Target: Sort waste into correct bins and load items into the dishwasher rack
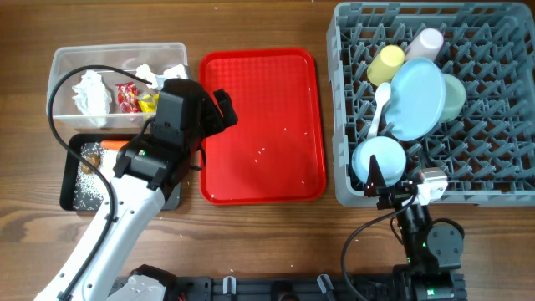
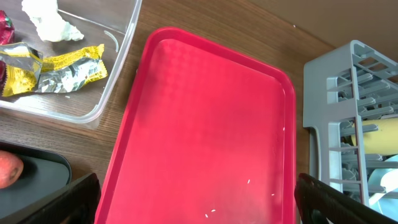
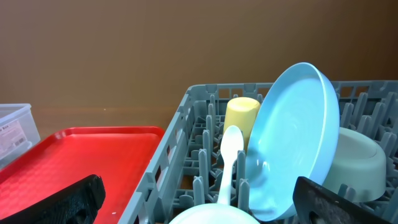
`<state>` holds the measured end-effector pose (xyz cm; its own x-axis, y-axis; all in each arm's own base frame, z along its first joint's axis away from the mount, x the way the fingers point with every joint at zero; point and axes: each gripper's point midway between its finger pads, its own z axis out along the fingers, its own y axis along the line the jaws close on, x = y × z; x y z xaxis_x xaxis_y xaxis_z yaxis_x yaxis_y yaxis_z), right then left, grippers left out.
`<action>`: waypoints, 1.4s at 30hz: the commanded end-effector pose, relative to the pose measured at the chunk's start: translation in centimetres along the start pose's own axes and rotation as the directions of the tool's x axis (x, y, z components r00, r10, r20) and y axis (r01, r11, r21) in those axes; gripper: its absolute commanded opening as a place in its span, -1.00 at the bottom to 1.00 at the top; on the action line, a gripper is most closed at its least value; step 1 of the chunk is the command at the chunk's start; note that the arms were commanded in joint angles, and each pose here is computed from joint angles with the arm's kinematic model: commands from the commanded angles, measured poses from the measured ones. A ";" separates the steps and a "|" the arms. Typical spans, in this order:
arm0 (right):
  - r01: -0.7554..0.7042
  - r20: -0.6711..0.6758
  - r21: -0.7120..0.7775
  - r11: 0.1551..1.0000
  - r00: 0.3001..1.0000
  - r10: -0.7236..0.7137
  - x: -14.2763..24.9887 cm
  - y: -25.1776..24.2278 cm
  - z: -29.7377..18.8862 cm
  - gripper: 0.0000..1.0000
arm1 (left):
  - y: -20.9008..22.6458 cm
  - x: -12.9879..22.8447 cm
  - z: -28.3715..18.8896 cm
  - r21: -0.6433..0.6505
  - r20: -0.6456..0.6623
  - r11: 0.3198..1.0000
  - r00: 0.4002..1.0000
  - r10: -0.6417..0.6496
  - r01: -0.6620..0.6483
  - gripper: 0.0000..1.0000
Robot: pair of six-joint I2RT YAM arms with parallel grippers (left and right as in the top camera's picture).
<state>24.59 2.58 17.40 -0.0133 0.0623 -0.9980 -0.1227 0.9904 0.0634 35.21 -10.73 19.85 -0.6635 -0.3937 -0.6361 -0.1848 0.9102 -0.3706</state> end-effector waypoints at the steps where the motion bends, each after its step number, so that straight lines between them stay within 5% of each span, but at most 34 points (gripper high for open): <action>1: -0.016 0.010 0.021 1.000 1.000 0.016 -0.2 -0.4 -0.1 0.99 | 0.1 -0.7 -0.1 -0.011 0.022 1.000 1.000 0.001 -0.001 1.00; 11: -0.015 0.010 0.021 1.000 1.000 0.015 -0.2 -0.4 -0.1 1.00 | -0.2 -1.2 -1.8 0.012 0.048 1.000 0.999 -0.002 0.002 1.00; 17: -0.016 0.010 0.021 1.000 1.000 0.016 -0.2 -0.4 -0.1 1.00 | -0.8 -3.5 -8.1 0.117 0.183 0.993 0.982 -0.039 0.018 1.00; 25: -0.016 0.010 0.021 1.000 1.000 0.015 -0.2 -0.4 -0.1 0.99 | 3.1 -6.7 -17.3 0.194 0.435 0.977 0.884 -0.169 0.091 1.00; 34: -0.016 0.010 0.021 1.000 1.000 0.016 -0.2 -0.4 -0.1 0.99 | 8.1 -1.5 -15.3 0.148 0.460 0.980 0.868 -0.187 0.133 1.00; 42: -0.016 0.010 0.021 1.000 1.000 0.015 -0.2 -0.4 -0.1 0.99 | 9.1 0.8 -12.4 0.279 0.545 0.952 0.795 -0.267 0.129 1.00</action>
<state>24.59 2.58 17.32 -0.0164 0.0625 -0.9979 -0.1221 0.9905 0.0640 23.80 -1.36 26.04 -0.1329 -0.5884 -0.7976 -0.0790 0.8084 -0.5833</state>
